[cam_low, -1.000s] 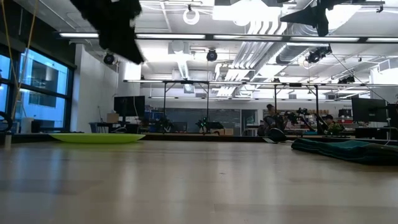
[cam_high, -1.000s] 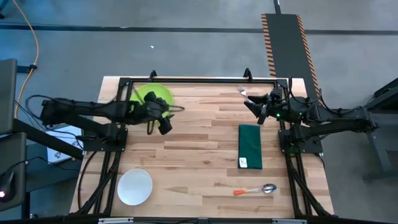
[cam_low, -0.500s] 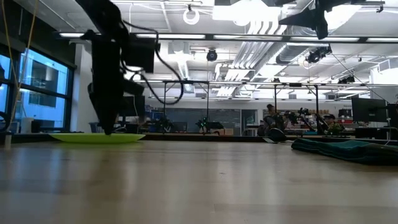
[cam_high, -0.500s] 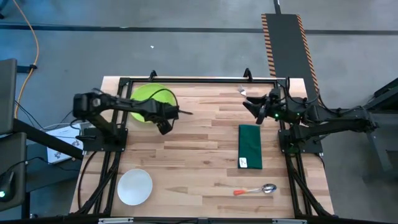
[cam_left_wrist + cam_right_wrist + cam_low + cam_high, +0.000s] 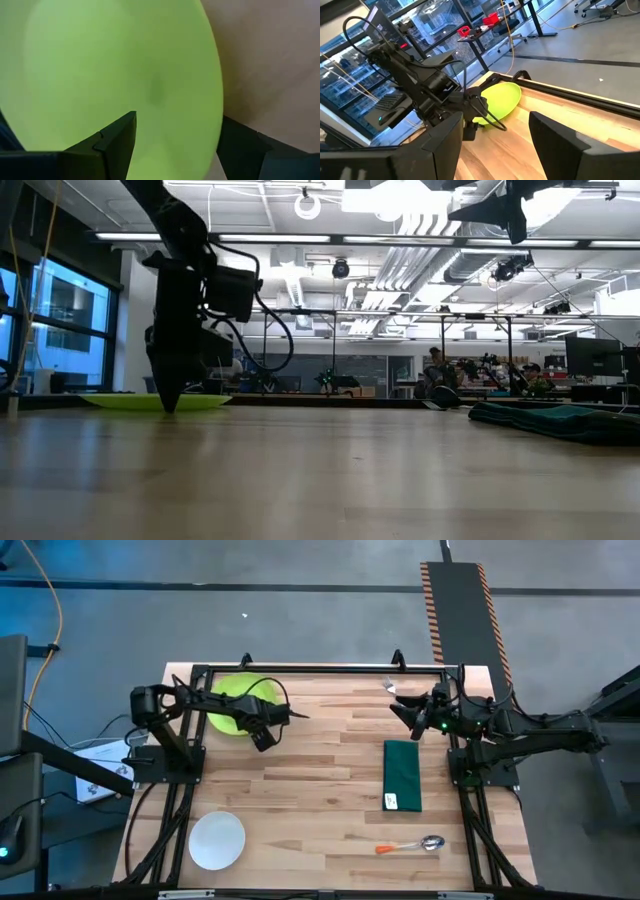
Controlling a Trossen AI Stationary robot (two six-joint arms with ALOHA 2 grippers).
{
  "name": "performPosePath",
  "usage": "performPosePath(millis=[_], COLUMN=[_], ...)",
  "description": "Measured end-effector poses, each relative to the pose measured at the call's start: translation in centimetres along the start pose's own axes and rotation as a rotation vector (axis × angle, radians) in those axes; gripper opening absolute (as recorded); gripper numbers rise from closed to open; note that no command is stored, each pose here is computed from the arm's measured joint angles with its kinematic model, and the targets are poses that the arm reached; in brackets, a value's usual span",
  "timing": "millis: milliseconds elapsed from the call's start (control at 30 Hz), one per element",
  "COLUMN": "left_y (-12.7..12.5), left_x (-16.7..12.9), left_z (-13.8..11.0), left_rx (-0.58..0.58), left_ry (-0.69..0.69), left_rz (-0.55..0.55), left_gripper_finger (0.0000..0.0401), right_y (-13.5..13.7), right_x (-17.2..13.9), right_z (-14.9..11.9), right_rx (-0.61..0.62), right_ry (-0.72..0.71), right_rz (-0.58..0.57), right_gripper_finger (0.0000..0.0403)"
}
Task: Set table place
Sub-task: Move the green plate to the center of the table
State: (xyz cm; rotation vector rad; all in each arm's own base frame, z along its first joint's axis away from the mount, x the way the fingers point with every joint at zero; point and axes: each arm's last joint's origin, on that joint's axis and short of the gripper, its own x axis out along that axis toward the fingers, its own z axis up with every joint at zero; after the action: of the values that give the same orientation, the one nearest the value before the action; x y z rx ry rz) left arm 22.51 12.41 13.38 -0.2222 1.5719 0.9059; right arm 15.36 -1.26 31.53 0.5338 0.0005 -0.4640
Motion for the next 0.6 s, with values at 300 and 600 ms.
performPosePath(millis=[300,600], left_y=[0.49,0.69], left_x=[0.30,-0.58], left_z=[0.19,0.62], left_rx=[0.042,0.028], left_ry=[0.010,0.031], left_rz=[-0.031,-0.075], left_gripper_finger=[0.0044,0.0010], right_y=[0.00,-0.04], right_x=[-0.01,0.00], right_z=[0.00,-0.07], right_rx=[-0.002,-0.008], right_ry=[0.001,0.007], right_rz=[0.000,-0.004], right_gripper_finger=[0.0220,0.0220])
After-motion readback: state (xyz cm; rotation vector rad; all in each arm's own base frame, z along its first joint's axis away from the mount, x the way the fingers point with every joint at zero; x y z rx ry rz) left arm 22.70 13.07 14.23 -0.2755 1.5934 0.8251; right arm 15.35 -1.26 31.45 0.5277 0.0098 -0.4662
